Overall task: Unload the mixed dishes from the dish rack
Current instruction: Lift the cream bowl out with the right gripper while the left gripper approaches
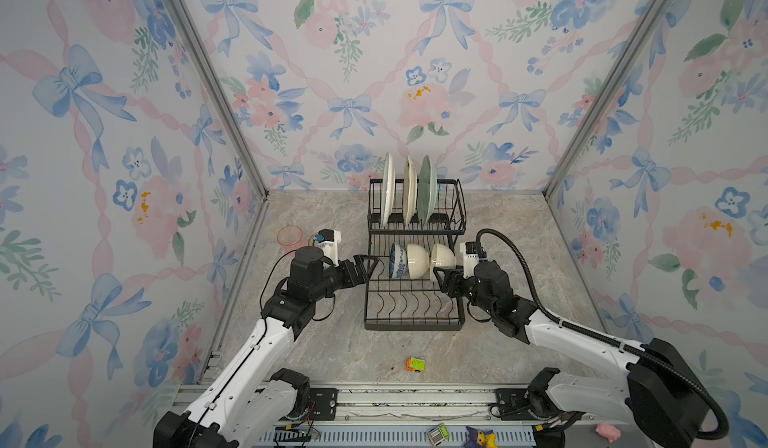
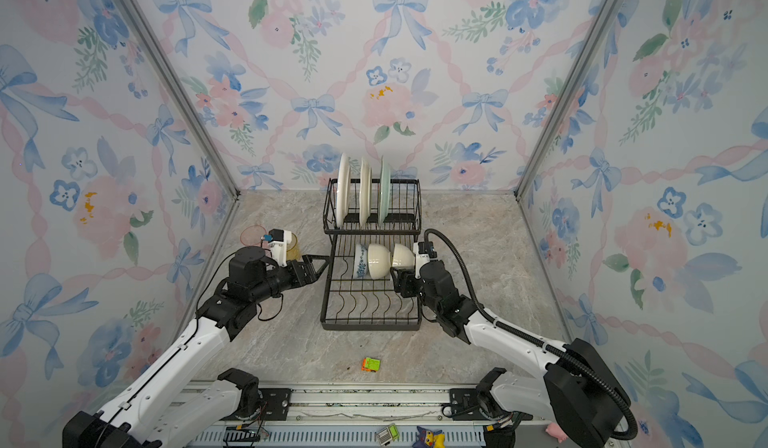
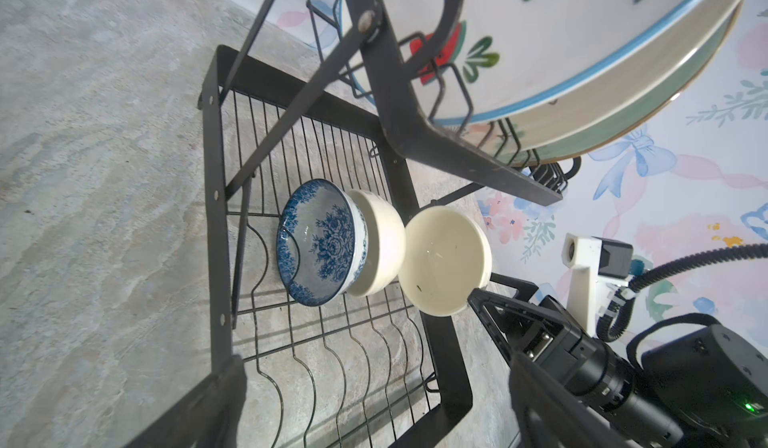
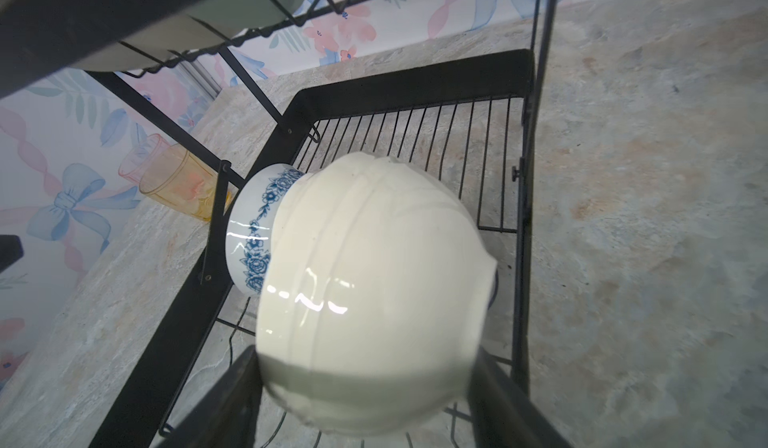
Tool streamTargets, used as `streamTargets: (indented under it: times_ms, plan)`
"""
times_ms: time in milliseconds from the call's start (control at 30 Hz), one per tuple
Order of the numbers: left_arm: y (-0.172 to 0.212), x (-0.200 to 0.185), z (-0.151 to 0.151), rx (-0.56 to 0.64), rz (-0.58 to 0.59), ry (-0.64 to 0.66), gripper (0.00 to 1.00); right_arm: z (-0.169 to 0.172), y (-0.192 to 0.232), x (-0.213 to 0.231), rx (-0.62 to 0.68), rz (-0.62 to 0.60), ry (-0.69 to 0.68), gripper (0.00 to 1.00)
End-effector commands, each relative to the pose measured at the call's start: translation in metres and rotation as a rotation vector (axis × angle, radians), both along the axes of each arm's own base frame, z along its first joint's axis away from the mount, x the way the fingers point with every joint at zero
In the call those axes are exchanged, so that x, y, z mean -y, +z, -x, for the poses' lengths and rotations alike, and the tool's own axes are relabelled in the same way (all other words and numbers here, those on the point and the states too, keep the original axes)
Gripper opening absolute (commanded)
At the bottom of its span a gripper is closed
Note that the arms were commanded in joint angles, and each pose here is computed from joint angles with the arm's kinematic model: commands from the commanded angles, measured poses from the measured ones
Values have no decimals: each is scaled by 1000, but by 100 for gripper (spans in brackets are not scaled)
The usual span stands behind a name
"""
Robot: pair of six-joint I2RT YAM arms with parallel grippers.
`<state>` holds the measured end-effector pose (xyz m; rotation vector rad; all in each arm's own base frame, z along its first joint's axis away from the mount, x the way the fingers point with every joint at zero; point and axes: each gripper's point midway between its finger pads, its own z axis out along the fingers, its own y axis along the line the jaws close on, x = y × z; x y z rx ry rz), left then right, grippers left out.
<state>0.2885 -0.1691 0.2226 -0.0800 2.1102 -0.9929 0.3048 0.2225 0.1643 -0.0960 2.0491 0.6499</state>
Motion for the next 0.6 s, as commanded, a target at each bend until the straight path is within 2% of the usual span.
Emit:
streamTargets:
  times_ms: [0,167,567]
  plan:
    - [-1,16,2,-12,28,-51,98,3,42,-13,56,-164,30,61]
    - [-2,33,1,-13,47,-87,98,7,61,-16,62,-252,38,62]
    - [-7,57,-9,-30,114,-141,98,17,88,-20,85,-344,69,62]
